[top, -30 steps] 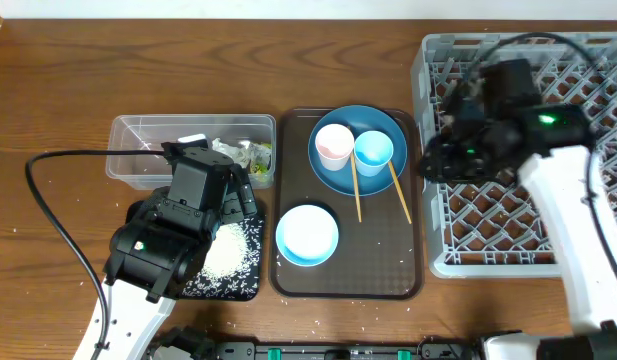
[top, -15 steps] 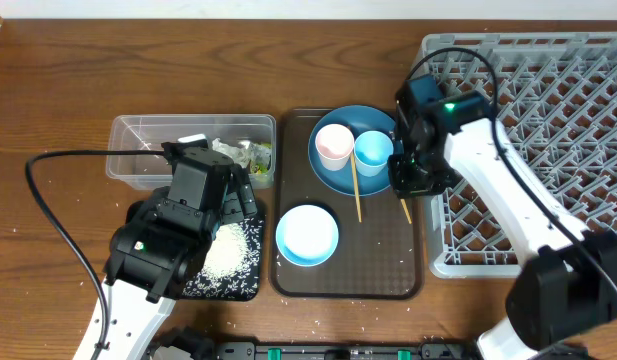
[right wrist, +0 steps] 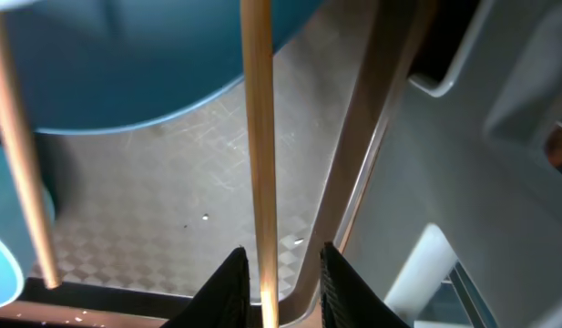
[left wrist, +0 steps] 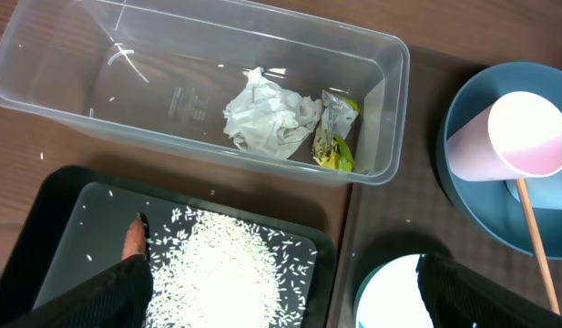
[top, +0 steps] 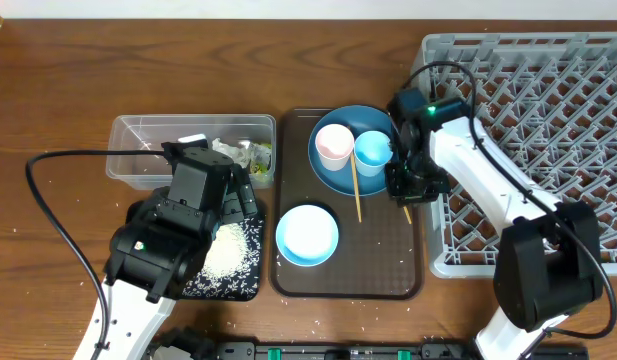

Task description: Sort waste into correct bins and load items into the dishwasher rack

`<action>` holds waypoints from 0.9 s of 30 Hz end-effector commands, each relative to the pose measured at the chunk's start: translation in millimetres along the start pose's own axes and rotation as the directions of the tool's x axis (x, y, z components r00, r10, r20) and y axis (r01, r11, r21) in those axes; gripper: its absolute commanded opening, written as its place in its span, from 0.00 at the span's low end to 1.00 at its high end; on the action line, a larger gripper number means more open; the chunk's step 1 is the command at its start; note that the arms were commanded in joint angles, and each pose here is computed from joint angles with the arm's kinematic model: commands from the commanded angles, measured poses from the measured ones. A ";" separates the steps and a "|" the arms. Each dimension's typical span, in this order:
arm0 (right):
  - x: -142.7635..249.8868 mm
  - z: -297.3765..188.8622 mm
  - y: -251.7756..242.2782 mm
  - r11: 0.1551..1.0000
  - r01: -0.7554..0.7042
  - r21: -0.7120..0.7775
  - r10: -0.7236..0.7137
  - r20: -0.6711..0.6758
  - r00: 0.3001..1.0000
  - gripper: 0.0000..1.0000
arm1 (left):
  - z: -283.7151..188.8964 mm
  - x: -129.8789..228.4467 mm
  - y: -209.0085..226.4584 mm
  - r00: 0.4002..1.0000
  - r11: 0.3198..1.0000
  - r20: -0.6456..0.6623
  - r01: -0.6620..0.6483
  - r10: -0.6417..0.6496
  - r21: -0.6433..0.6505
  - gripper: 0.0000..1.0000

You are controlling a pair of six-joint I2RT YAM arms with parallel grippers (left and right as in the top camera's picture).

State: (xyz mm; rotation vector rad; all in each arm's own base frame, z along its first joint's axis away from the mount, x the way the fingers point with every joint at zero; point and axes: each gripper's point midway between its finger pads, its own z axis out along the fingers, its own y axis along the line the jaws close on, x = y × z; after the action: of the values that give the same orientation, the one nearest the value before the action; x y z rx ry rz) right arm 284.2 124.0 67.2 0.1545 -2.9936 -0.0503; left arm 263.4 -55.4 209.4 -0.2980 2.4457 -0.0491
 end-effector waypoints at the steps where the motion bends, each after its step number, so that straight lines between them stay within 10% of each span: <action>1: 6.4 9.5 0.8 1.000 -0.005 0.010 0.006 -0.020 1.000 0.18 | -0.7 -2.6 1.0 1.000 1.000 0.005 0.002 -0.002 -0.006 0.95; 5: 7.1 10.4 1.5 1.000 -0.006 0.005 0.006 -0.022 1.000 0.01 | -0.7 -2.6 1.0 1.000 1.000 0.005 0.002 -0.002 -0.006 0.95; 27: -20.6 -109.1 -35.2 0.994 -0.089 0.061 0.080 0.129 0.988 0.01 | -0.7 -2.6 1.0 1.000 1.000 0.005 0.002 -0.002 -0.006 0.96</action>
State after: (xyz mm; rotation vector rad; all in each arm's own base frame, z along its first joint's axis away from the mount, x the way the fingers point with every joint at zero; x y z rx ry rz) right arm 314.8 109.3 163.8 0.0783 -3.0937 -0.0196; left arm 263.1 -55.9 209.2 -0.2968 2.4476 -0.0521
